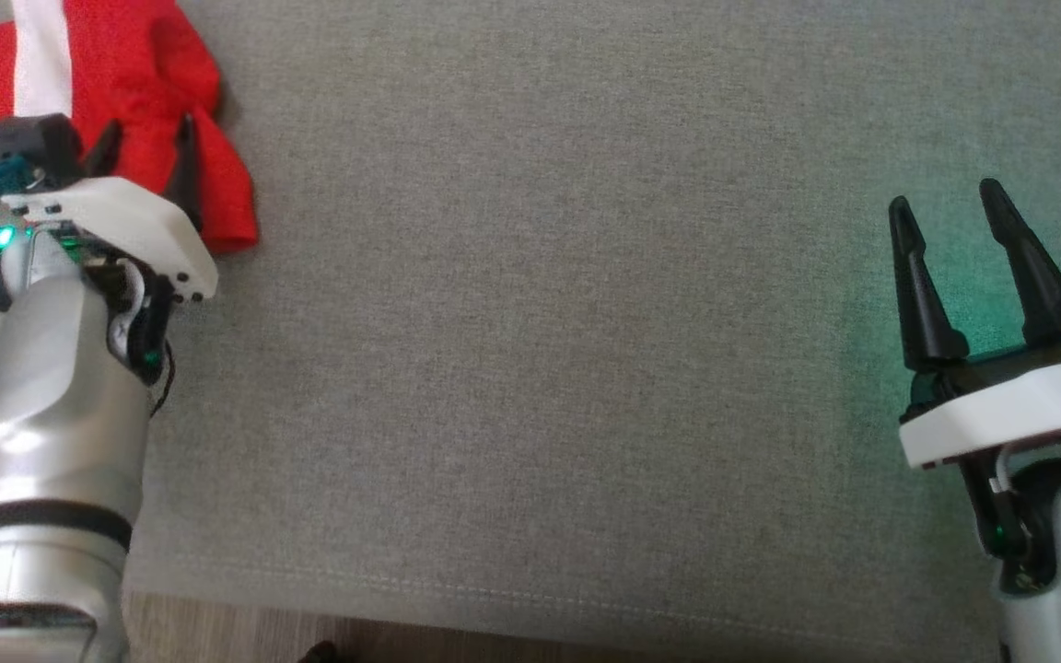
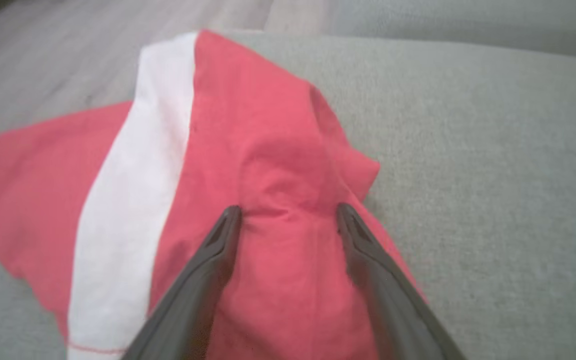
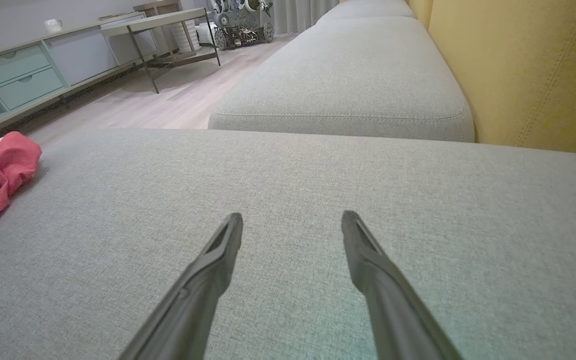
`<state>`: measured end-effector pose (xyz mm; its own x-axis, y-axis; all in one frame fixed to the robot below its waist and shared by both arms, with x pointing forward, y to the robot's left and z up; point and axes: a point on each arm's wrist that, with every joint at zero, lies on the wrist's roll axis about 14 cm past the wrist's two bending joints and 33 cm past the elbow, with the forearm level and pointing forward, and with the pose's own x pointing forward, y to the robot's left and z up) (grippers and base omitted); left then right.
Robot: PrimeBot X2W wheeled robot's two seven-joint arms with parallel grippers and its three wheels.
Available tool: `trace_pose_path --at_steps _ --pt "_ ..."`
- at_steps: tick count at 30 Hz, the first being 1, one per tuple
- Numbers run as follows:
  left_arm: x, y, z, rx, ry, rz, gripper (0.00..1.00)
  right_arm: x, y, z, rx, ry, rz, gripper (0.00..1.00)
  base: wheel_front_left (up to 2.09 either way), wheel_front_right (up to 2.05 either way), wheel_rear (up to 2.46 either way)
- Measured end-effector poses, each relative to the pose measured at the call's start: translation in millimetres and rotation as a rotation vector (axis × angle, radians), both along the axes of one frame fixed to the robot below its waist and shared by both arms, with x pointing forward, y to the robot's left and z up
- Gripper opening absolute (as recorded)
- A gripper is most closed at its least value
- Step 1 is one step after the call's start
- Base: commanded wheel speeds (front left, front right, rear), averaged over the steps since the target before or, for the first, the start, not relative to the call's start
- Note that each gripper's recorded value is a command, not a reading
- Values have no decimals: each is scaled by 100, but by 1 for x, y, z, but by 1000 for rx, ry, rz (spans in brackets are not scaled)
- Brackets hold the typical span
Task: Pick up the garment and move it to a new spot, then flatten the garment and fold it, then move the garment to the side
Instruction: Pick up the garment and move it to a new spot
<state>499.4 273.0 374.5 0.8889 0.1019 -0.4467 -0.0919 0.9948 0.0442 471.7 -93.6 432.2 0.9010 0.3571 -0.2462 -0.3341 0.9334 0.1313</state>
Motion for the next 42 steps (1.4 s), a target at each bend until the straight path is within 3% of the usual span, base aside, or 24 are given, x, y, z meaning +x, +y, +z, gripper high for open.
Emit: trace_pose_path --at_steps 2,4,10,20,34,42 --pt "0 2 -8 -5 46 8 100 0 0 -2 0 5 1 100 0 0 0" --pt "2 2 -11 -26 76 13 0 1 0 -1 8 1 -2 100 0 0 0" --pt "0 10 -5 -24 44 34 0 3 -1 7 14 -24 -9 100 0 0 0" --pt "13 32 102 41 -331 95 0 -7 0 42 37 -106 -22 100 0 0 0" --pt "-94 -8 168 61 -607 43 0 -62 -6 91 47 -207 -45 100 0 0 0" --pt "-128 -59 158 -22 -571 -33 0 -86 -25 110 47 -266 -102 100 0 0 0"
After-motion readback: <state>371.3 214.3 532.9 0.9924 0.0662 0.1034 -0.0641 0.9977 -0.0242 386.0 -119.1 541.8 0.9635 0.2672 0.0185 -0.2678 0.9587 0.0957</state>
